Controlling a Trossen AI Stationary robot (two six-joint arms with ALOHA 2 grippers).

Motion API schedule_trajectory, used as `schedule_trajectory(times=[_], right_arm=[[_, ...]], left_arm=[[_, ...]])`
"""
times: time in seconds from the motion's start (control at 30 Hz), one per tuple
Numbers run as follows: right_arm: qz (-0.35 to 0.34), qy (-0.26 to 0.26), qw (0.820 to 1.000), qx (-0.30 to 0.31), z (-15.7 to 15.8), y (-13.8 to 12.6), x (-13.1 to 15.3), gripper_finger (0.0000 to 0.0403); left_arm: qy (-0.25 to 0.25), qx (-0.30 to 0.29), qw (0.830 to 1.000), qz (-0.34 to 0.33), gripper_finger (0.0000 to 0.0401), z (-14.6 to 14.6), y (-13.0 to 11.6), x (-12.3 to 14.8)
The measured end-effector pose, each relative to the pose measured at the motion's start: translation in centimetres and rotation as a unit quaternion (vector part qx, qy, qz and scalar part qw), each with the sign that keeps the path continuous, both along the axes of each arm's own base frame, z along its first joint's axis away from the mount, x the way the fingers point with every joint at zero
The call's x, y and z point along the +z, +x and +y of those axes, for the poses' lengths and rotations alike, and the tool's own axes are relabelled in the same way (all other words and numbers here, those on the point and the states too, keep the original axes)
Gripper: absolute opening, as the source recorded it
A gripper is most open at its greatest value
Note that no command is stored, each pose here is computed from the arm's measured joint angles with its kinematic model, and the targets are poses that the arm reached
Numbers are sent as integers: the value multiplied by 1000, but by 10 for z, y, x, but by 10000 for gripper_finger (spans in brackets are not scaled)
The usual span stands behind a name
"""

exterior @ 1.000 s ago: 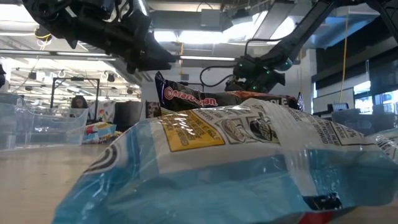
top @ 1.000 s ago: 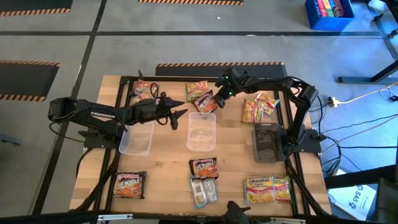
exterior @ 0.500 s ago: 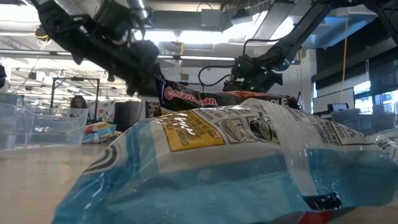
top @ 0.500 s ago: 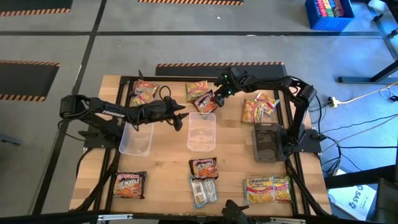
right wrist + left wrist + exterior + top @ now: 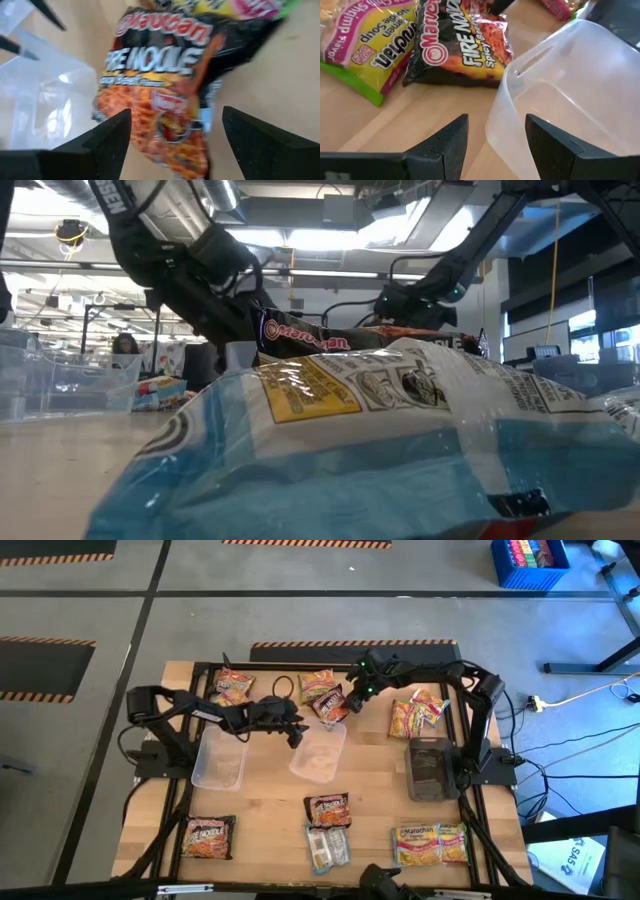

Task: Sort Maruchan noodles
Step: Put the black noodle pack into the right transparent bin

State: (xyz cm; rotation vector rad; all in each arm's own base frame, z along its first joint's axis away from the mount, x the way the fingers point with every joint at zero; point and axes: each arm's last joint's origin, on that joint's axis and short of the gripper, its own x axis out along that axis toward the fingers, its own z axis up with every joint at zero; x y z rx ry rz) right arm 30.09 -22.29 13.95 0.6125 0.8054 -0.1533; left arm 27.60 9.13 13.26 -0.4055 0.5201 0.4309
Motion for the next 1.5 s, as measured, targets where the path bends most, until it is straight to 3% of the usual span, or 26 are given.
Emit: schedule_trajectory(times=[0.33, 0.73, 1.2, 1.5], right_arm=[[0, -6, 1000, -4, 4, 4, 1, 293], [-10, 35, 999, 15, 9, 15, -21, 224], [-47, 11, 997, 55, 8, 19, -19, 60], [-54, -27, 995, 76, 9, 18, -12, 12]], left_arm=[[-2, -11, 1000, -14, 190, 0, 1, 7], [19, -35, 997, -67, 190, -8, -3, 39], [21, -37, 997, -60, 190, -8, -4, 37], [29, -37, 996, -79, 190, -9, -8, 50]])
